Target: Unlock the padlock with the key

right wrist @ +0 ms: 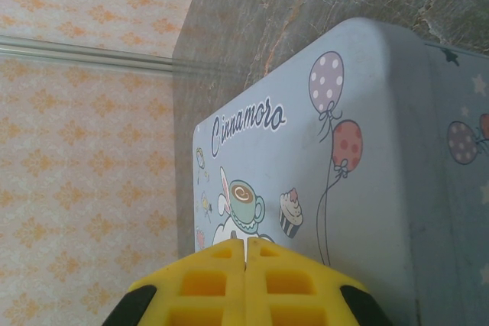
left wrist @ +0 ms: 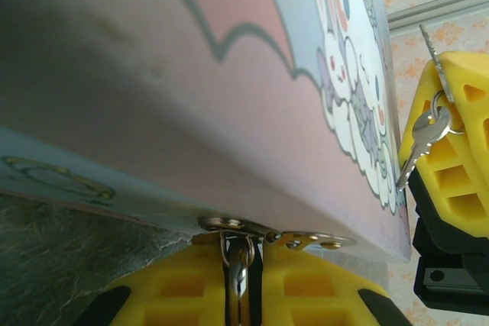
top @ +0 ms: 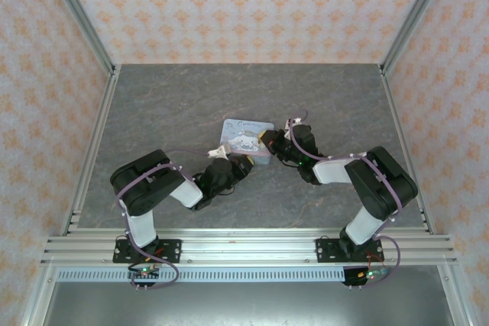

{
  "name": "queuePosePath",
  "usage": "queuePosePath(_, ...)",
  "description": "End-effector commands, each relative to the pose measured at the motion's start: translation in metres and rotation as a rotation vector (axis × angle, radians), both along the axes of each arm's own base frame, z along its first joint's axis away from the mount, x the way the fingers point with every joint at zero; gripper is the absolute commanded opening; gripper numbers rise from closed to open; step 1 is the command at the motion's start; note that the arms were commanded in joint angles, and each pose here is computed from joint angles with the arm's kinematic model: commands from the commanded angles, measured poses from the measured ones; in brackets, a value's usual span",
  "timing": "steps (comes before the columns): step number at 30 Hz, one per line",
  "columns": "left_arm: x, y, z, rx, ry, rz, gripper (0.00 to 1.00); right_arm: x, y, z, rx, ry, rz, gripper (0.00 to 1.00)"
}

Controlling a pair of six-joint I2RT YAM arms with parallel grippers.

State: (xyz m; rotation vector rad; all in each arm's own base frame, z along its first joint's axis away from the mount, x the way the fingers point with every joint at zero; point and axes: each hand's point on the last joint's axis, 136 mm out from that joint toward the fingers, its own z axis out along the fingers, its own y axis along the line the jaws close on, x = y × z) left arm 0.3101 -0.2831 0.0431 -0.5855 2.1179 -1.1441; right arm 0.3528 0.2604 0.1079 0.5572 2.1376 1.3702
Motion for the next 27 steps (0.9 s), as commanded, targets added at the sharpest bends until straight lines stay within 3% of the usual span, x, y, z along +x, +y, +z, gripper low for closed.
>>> queuePosePath(1, -0.012, 0.016, -0.03, 0.083, 0.133, 0.039, 0.0, 0.002, 0.002, 0.021, 0.026, -0.024, 0.015, 0.0)
queuePosePath(12, -0.012, 0.007, -0.012, 0.078, 0.147, -0.008, 0.0, -0.038, 0.013, 0.091, 0.062, -0.14, 0.084, 0.0)
queuePosePath(27, -0.004, 0.007, 0.028, -0.012, 0.131, -0.15, 0.0, -0.104, -0.014, 0.04, 0.041, -0.056, 0.05, 0.0)
